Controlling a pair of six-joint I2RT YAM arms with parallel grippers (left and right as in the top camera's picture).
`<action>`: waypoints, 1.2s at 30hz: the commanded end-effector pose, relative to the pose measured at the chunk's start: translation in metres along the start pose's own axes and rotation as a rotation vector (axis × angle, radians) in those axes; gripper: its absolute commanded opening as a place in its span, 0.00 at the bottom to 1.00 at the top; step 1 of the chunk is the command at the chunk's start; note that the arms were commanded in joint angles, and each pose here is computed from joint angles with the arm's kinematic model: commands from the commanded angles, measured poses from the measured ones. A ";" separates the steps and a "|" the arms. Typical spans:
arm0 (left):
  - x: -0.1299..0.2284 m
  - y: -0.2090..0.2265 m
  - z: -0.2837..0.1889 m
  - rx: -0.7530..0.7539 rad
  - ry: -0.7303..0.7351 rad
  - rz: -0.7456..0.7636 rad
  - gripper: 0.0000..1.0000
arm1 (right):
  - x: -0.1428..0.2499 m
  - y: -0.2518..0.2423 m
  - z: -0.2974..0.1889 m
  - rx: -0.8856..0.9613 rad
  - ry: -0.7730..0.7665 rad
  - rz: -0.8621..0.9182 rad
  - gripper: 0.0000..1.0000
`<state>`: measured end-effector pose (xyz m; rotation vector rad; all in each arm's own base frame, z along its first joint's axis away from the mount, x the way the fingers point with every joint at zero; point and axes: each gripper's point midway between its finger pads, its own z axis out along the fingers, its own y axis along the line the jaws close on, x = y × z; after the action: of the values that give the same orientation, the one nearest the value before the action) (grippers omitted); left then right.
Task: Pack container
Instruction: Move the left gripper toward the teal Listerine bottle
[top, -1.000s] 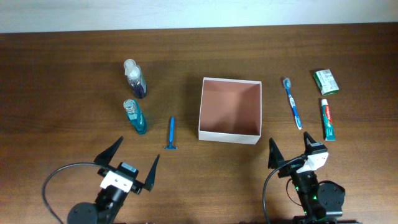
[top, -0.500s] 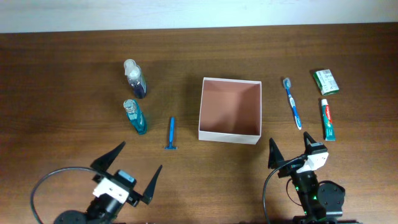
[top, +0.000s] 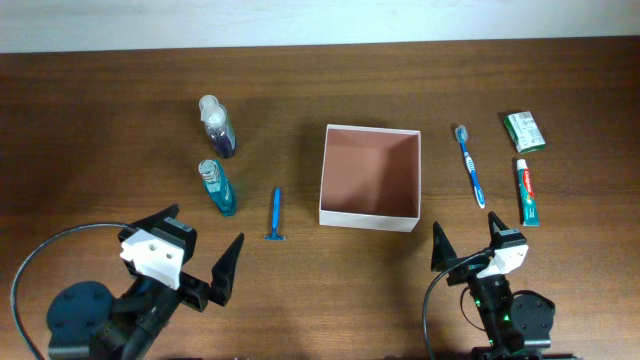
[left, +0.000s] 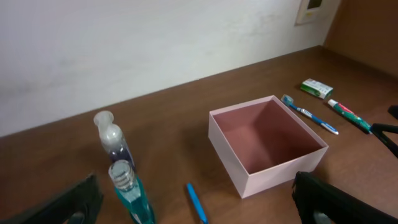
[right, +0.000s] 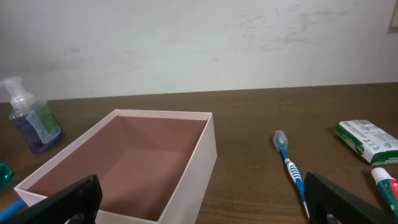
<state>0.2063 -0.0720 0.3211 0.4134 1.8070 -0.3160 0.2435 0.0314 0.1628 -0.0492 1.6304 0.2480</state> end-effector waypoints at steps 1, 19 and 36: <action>-0.002 0.015 -0.002 -0.087 0.020 -0.094 0.99 | 0.002 0.002 0.000 -0.007 0.003 -0.008 0.98; 0.039 0.057 0.065 -0.139 0.608 -0.393 0.99 | 0.002 0.002 0.000 -0.007 0.003 -0.008 0.98; 0.095 0.108 0.120 -0.379 0.803 -0.533 0.99 | 0.002 0.002 0.000 -0.007 0.003 -0.008 0.98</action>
<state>0.3239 -0.0151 0.1976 -0.2417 2.7050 -0.1817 0.2435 0.0313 0.1628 -0.0495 1.6304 0.2471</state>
